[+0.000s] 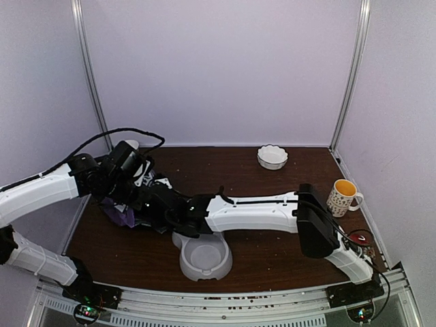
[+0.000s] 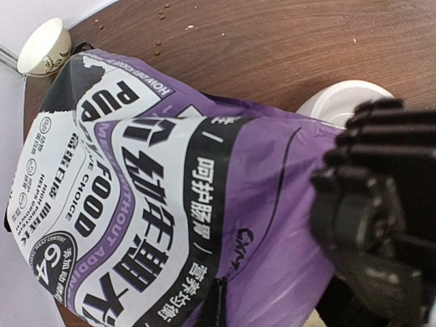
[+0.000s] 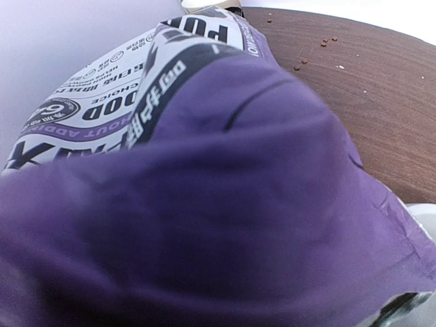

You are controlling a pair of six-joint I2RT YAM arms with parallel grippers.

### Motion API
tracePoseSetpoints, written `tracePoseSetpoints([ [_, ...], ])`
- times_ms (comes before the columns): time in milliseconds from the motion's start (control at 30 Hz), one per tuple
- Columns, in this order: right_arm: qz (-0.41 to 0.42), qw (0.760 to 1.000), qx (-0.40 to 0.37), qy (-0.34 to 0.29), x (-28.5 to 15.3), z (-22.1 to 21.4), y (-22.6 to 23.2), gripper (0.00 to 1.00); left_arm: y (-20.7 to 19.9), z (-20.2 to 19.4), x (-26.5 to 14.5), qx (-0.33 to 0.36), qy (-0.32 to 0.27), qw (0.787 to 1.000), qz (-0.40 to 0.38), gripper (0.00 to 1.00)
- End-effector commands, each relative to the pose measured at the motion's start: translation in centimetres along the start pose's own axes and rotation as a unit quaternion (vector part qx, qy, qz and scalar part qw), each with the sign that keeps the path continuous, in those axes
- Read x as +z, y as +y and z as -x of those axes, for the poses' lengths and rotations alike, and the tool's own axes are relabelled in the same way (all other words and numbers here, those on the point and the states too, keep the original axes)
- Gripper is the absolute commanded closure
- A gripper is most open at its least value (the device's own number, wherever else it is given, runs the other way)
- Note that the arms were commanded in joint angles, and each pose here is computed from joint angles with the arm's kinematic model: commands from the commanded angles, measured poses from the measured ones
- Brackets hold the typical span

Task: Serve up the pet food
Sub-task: Collect the pet food from the pet food bag.

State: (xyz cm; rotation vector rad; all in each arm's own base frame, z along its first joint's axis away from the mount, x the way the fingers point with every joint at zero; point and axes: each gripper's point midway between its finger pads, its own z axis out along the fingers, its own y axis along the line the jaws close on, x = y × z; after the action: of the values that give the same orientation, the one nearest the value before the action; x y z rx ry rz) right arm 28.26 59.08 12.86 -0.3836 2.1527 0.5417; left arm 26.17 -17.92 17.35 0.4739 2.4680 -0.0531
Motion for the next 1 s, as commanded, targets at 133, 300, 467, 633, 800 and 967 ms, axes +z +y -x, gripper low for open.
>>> tracePoseSetpoints([
  [133,-0.061,0.996,-0.050,0.051,2.5,-4.3,-3.2,1.00,-0.6,3.4,-2.3,-0.022,-0.071,0.997,-0.026,1.00],
  [300,-0.024,0.996,-0.049,0.070,3.3,-5.7,-1.5,1.00,-0.7,3.4,-2.2,-0.020,-0.068,0.997,-0.027,1.00],
  [467,0.022,0.995,-0.051,0.082,3.6,-6.5,0.4,1.00,-0.6,3.4,-2.2,-0.020,-0.067,0.997,-0.025,1.00],
  [633,0.072,0.992,-0.053,0.093,3.6,-7.1,2.3,1.00,-0.8,3.4,-2.0,-0.019,-0.064,0.997,-0.028,1.00],
  [800,0.119,0.986,-0.052,0.100,3.2,-7.2,4.1,1.00,-1.0,3.5,-1.9,-0.018,-0.063,0.997,-0.032,1.00],
  [967,0.149,0.983,-0.038,0.105,2.7,-6.6,5.0,1.00,-1.2,3.6,-2.0,-0.020,-0.063,0.997,-0.036,1.00],
])
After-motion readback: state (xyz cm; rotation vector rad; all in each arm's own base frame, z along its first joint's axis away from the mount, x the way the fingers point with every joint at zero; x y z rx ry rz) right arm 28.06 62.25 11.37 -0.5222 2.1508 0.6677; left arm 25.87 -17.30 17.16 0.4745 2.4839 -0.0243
